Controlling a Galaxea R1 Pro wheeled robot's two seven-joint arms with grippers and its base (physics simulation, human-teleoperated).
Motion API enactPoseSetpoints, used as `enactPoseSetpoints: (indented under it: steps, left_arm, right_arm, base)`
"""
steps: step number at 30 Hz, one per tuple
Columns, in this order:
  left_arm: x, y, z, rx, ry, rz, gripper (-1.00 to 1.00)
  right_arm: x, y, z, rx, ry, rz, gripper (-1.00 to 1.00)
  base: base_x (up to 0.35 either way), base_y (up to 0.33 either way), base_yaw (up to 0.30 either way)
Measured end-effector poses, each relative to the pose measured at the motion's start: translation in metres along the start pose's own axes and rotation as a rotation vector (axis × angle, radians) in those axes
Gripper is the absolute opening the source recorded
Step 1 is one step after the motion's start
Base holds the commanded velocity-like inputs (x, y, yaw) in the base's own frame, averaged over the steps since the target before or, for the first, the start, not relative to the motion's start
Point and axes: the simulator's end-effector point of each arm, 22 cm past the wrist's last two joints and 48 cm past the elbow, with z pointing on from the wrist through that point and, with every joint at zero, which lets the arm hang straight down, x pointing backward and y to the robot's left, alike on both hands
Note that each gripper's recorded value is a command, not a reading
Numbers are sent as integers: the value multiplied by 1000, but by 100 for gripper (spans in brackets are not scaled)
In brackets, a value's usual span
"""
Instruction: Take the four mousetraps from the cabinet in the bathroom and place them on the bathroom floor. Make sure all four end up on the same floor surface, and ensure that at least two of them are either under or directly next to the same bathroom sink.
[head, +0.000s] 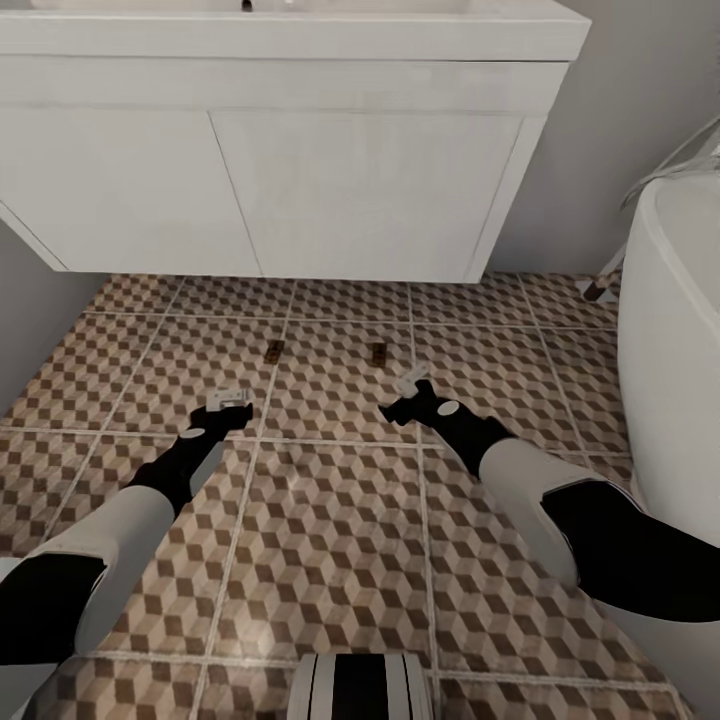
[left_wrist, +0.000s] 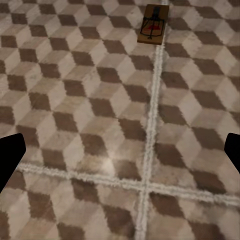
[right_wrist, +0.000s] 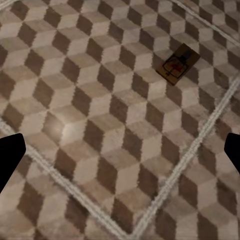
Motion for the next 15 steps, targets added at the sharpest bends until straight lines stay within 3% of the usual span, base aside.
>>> enactPoseSetpoints:
  steps: [8,15]
  left_arm:
    - [12,2,-16,3,3,0,100]
    - [18,0,-28,25,3,0,100]
  right_arm:
    - [-1,1,-13,-2,-13,-7,100]
    - [-6,-16,-28,23,-40,-18,100]
  base:
    - [0,0,0]
    - [0,0,0]
